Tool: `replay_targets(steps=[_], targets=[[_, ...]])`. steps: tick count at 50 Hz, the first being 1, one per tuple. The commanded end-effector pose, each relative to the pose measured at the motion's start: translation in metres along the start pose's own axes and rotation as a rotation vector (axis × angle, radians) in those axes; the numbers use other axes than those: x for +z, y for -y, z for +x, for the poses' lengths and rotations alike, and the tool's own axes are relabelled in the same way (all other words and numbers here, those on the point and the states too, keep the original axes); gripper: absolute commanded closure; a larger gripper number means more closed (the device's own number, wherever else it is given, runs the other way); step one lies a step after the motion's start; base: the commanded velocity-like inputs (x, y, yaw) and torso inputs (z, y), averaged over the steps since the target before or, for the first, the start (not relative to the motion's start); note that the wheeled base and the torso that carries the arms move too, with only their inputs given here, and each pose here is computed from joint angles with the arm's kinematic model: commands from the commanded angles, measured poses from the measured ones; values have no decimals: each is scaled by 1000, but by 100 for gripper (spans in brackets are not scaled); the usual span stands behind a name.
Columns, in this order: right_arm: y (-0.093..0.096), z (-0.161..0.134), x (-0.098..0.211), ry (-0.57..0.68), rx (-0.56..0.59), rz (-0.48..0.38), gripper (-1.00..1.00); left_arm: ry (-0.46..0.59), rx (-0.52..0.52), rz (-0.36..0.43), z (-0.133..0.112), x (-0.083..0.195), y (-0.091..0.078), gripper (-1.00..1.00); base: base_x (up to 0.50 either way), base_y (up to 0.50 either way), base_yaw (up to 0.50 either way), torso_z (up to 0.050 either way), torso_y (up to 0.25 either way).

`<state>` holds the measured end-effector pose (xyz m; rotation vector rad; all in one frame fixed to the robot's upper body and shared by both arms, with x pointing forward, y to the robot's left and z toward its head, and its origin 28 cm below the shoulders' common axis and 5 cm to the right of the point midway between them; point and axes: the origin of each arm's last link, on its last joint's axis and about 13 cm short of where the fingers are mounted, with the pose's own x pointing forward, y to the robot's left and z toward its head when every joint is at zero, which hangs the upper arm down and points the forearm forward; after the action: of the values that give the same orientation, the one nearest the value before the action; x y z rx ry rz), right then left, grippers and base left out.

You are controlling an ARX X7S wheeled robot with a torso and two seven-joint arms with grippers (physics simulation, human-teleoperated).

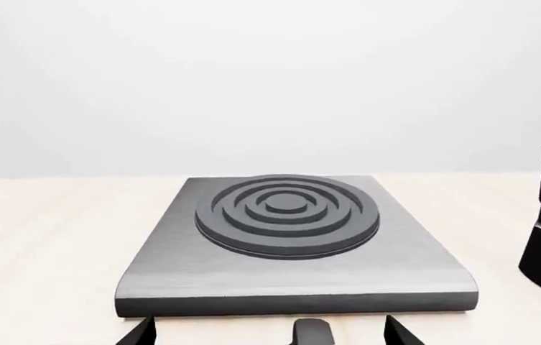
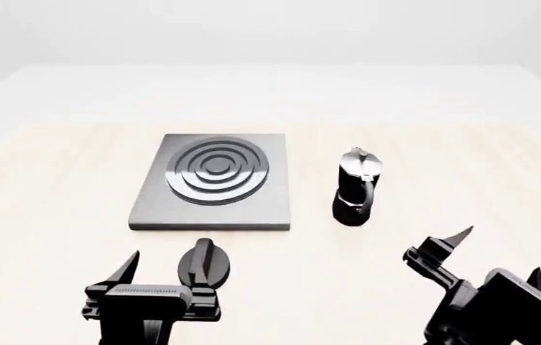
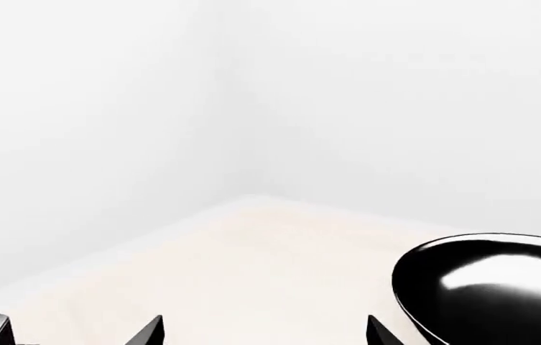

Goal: Put the frying pan on the stove.

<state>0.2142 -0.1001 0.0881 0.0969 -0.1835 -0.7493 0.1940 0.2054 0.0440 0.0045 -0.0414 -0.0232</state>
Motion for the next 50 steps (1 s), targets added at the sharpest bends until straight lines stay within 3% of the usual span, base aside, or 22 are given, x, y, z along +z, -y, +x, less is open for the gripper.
replay_targets(steps=[1, 7, 14, 17, 18, 24, 50], targets=[[-5, 3, 1, 26, -158, -7, -100, 2, 7, -2, 0, -1, -1, -100, 0, 0, 0, 0, 0], [-6, 3, 0, 27, -189, -23, -100, 0, 7, -7, 0, -2, -1, -100, 0, 0, 0, 0, 0], [-10, 8, 0, 41, -305, -27, -100, 4, 13, -13, 1, -2, -1, -100, 0, 0, 0, 0, 0], [-14, 11, -1, 77, -362, -71, -100, 4, 10, -15, 0, -2, -1, -100, 0, 0, 0, 0, 0], [-15, 12, 0, 56, -353, -36, -100, 2, 9, -16, 0, -3, -1, -100, 0, 0, 0, 0, 0], [-19, 13, 3, 49, -394, -12, -100, 3, 8, -19, 1, -2, -1, -100, 0, 0, 0, 0, 0], [-32, 28, -6, -75, -479, 32, -100, 2, 4, -13, 3, -2, -1, -100, 0, 0, 0, 0, 0]])
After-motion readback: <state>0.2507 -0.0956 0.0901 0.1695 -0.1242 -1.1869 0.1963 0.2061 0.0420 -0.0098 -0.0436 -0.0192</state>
